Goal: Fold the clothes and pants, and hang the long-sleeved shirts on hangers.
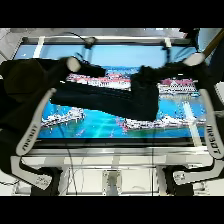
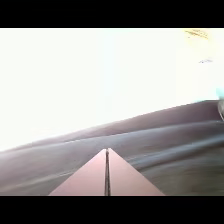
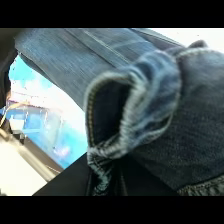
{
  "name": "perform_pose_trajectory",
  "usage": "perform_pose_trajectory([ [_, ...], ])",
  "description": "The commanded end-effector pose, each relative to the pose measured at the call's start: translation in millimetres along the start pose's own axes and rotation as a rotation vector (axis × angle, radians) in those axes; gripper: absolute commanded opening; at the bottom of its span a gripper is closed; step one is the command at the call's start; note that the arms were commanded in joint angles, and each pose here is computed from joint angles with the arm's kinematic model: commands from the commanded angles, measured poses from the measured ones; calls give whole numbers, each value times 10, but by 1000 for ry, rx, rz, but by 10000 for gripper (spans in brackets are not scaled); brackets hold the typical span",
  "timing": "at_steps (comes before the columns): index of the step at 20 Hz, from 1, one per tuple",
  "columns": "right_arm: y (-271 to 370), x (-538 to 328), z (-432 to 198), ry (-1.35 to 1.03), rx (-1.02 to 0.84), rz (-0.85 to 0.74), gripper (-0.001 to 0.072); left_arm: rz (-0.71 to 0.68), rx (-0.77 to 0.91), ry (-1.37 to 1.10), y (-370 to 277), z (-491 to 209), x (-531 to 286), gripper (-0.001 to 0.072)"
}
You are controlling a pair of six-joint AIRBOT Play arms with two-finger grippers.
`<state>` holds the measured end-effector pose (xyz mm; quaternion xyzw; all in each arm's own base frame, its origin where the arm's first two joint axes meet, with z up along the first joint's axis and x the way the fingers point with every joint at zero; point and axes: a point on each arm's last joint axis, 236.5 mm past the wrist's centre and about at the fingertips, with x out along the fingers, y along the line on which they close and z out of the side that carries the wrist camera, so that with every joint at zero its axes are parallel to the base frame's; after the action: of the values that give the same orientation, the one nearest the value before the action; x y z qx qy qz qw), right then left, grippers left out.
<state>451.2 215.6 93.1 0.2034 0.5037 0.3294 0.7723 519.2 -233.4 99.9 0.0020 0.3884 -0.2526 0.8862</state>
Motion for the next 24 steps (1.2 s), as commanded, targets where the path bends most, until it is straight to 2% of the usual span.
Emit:
perform_pose_trajectory([
  [1, 179, 975, -76, -14, 16, -25, 57, 87, -66, 41, 597, -60, -458, 18],
  [6, 314, 1838, -351, -13, 62, -18, 75, 87, -41, 69, 622, -128, -464, 18],
  [7, 392, 1859, -322, -34, 43, -13, 239, 88, -40, 69, 625, -128, -465, 18],
  [8, 467, 1831, -263, -43, 32, -1, 513, 88, -40, 68, 624, -127, -466, 18],
  [9, 552, 1769, -211, -37, 18, 15, 633, 89, -42, 68, 634, -127, -469, 18],
  [12, 530, 1296, -24, 36, -88, -16, 637, 89, -42, 69, 632, -127, -472, 18],
  [13, 327, 1022, 14, 85, -132, -88, 634, 89, -42, 70, 632, -130, -473, 18],
  [14, 27, 688, 26, 141, -142, -189, 587, 88, -42, 73, 630, -137, -473, 18],
  [16, -615, -22, -22, 221, -94, -382, 580, 88, -42, 74, 628, -141, -474, 18],
  [17, -840, -306, -119, 261, -41, -423, 585, 88, -42, 75, 629, -142, -473, 18],
  [20, -1399, -712, -504, 323, 135, -437, 588, 88, -42, 76, 629, -144, -472, 20],
  [21, -1528, -688, -602, 309, 186, -409, 619, 88, -42, 76, 629, -144, -472, 90],
  [22, -1636, -595, -673, 277, 243, -366, 672, 88, -41, 75, 629, -143, -471, 354],
  [23, -1721, -461, -732, 245, 285, -317, 680, 88, -41, 75, 630, -144, -472, 584],
  [24, -1801, -329, -778, 209, 320, -283, 680, 88, -42, 75, 630, -144, -472, 598],
])
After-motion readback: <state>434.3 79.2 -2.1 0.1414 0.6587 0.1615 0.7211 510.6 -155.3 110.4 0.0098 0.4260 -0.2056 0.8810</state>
